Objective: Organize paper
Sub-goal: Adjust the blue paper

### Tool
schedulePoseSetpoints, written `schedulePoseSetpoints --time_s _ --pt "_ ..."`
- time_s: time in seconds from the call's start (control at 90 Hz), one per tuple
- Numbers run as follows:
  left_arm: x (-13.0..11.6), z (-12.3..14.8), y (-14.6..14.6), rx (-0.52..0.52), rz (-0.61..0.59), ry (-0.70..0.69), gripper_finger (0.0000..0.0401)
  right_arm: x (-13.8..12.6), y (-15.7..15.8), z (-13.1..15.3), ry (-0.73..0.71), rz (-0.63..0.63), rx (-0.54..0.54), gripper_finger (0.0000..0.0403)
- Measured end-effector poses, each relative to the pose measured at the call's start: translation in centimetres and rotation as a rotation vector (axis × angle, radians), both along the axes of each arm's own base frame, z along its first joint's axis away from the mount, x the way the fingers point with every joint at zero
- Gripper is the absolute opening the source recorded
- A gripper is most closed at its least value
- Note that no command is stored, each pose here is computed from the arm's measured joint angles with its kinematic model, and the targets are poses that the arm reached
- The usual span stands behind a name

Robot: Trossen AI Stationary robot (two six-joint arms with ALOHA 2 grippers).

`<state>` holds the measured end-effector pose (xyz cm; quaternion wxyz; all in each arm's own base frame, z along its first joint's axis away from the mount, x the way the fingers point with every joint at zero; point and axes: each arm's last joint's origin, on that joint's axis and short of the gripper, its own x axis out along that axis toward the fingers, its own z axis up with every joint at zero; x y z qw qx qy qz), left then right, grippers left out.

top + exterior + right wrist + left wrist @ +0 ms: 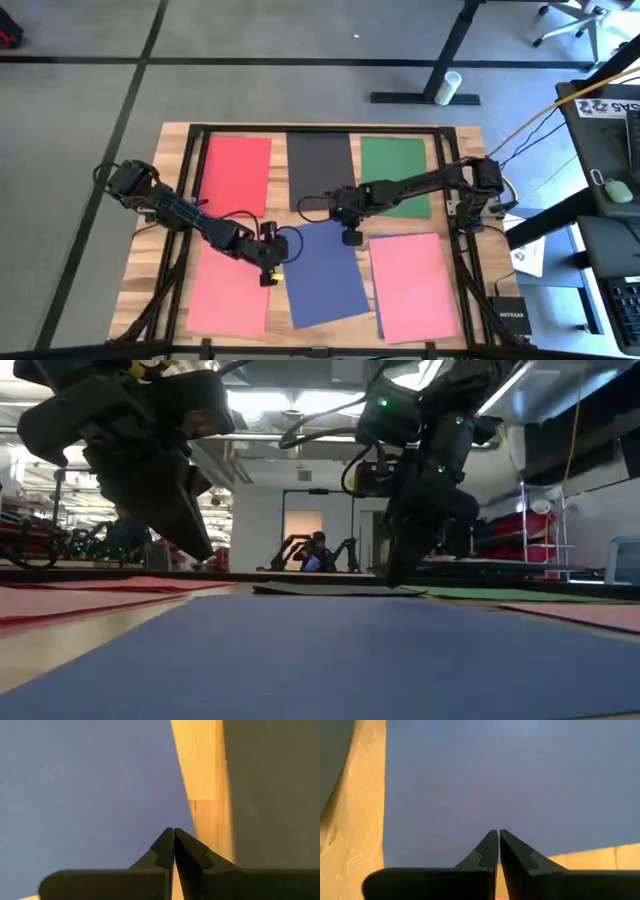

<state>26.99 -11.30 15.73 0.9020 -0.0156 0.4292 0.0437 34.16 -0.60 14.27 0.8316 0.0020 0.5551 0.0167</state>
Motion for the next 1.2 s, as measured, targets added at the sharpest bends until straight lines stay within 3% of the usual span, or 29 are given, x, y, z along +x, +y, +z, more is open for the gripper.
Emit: schedulePoseSetpoints --time_s 0.267,0.622,1.2 --pt "-0.1 0.0 -0.2 -0.001 -0.007 0.002 0.0000 0.0 0.0 -1.5 0.069 -0.007 0.004 0.0000" --pt "-0.1 0.0 -0.2 -0.001 -0.003 0.005 0.0000 -1.1 0.1 -1.5 0.172 -0.121 0.040 0.0000" --pt "-0.2 0.0 -0.3 -0.007 0.001 0.007 0.0000 -1.2 2.0 -1.6 0.192 -0.168 0.073 0.0000"
